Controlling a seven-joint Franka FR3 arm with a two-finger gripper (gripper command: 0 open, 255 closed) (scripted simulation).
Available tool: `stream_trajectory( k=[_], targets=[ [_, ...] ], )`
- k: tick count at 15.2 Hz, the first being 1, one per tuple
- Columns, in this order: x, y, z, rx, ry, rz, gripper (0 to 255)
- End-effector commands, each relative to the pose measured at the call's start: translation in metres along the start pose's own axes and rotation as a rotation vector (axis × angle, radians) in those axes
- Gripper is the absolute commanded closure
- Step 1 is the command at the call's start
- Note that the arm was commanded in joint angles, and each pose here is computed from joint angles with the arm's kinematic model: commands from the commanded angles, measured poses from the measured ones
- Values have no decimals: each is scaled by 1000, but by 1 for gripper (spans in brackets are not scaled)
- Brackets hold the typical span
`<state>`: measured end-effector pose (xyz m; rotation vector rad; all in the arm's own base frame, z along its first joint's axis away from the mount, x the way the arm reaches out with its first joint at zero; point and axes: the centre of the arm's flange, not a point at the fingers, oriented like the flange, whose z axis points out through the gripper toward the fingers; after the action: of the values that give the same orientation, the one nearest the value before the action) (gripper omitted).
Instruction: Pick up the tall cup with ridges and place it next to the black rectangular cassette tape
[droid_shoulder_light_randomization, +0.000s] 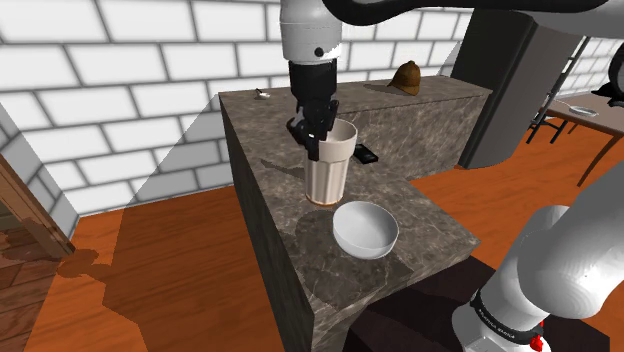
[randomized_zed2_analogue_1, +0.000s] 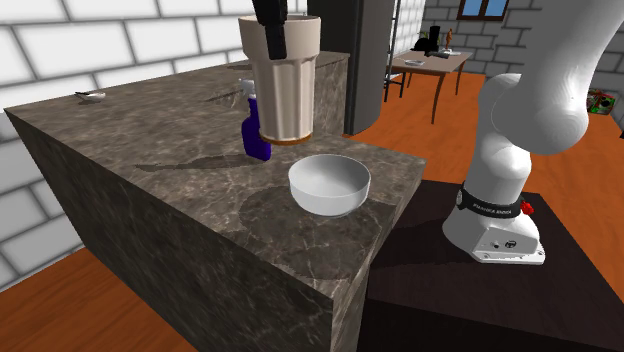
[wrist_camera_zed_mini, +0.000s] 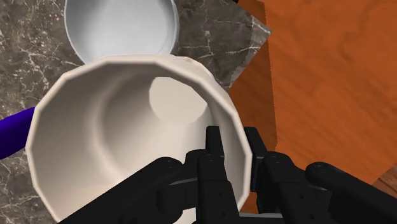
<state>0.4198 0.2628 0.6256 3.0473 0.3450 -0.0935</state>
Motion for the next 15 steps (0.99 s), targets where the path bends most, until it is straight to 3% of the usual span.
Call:
stream_trajectory(
  k=[1,15],
  targets=[
    [2,14,-3,0,0,0,255],
    [26,197,7,0,0,0,255]
  ],
)
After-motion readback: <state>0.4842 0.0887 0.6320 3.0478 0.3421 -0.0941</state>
